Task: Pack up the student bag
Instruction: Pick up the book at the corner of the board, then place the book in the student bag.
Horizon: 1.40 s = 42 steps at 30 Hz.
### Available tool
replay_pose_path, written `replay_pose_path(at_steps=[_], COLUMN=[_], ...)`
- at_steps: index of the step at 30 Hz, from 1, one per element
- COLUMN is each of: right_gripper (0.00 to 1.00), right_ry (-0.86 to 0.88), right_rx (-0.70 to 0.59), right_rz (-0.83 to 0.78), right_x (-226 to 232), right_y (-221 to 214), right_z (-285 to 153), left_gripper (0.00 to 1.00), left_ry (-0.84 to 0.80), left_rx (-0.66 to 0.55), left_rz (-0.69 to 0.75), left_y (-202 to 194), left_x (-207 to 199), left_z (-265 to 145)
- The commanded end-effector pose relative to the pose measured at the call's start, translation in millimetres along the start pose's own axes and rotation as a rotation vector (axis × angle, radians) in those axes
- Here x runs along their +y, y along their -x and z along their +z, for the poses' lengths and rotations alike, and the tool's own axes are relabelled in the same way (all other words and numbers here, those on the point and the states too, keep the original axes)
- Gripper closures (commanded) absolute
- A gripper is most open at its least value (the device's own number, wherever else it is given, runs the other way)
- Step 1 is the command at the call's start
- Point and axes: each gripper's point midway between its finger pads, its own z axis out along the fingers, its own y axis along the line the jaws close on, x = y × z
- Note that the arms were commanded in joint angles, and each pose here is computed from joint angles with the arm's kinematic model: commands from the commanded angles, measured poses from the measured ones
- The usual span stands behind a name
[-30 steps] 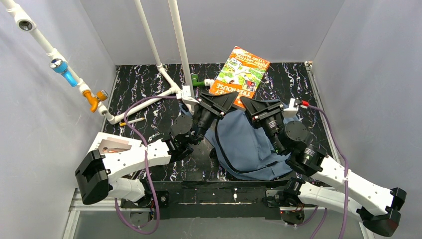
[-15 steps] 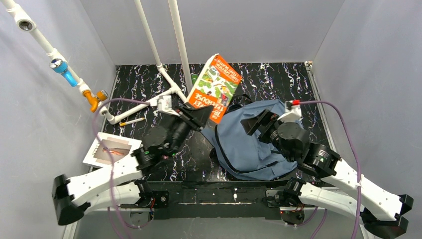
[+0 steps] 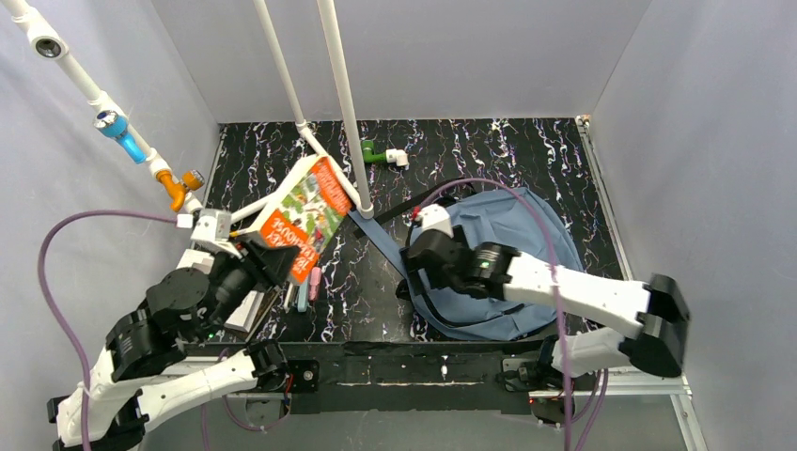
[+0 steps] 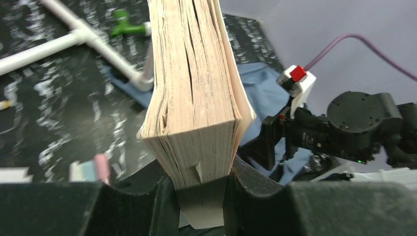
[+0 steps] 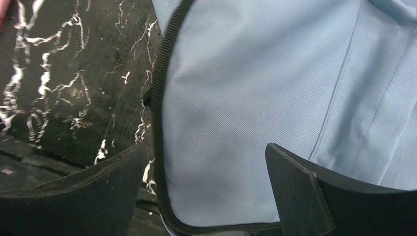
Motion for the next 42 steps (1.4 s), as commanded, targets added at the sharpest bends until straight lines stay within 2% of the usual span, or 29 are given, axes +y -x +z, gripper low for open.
replay_pose_path(at_steps=[1,6,11,13,15,16,18,20,24,25,26,27,28,31,37,42], right_gripper=[0.02,0.02,0.04,0.14,0.33,0.40,0.48,0.51,0.51,0.55,0.68,0.87,0.99,0.99,0.99,0.99], right_ry=[-0.157,-0.413,-0.603,-0.611,-0.598,-0.584,-0.555,-0.511,-0.455,-0.464,-0.479,-0.500,-0.529,-0.548,-0.107,-0.019], right_rx=[-0.099,-0.063,-0.078,-0.087,-0.101,-0.101,-0.093,-0.089,-0.060,-0.056,-0.057,-0.062,-0.078,-0.131,-0.216,-0.235], right_rz=[-0.102,-0.240,-0.274,-0.265,-0.240,-0.226,-0.196,-0.173,-0.165,-0.169,-0.171,-0.176,-0.178,-0.151,-0.018,0.066], right_x=[20.6,7.5,-24.9,-33.1,-39.2,-41.3,-44.0,-41.3,-37.2,-39.6,-43.3,-48.3,-55.1,-71.8,-62.4,-73.4], right_y=[30.1,24.7,24.4,21.5,19.1,16.9,11.9,7.0,-7.5,-8.7,-7.2,-4.3,1.3,19.9,51.0,60.3], right_z=[8.0,19.7,7.6,2.2,-1.6,-2.3,-1.4,2.6,20.4,21.6,21.2,17.8,11.7,-14.1,-33.7,-42.2], left_gripper=[1.00,1.00,1.00,1.00,1.00,1.00,1.00,1.00,1.00,1.00,1.00,1.00,1.00,1.00,1.00,1.00], left_ry=[0.165,0.145,0.156,0.154,0.150,0.144,0.122,0.102,0.066,0.055,0.037,0.021,0.004,-0.058,-0.271,-0.297], left_rx=[-0.026,0.057,0.149,0.174,0.196,0.204,0.223,0.239,0.305,0.326,0.350,0.374,0.397,0.453,0.557,0.712], left_rz=[-0.012,0.007,0.028,0.036,0.037,0.035,0.030,0.026,0.006,-0.005,-0.017,-0.032,-0.051,-0.111,-0.330,-0.561], left_y=[-5.1,-28.7,-47.8,-53.2,-58.4,-60.0,-63.4,-65.7,-76.4,-80.1,-83.6,-87.4,-90.3,-98.1,-116.3,-137.5], left_x=[49.5,39.9,29.4,25.5,21.6,19.0,12.4,5.9,-8.2,-12.4,-18.0,-23.6,-29.5,-48.8,-109.3,-127.2], left_z=[-22.5,-8.7,6.7,11.6,16.0,17.5,20.5,23.2,27.2,27.8,28.0,27.9,27.9,28.0,41.3,69.4])
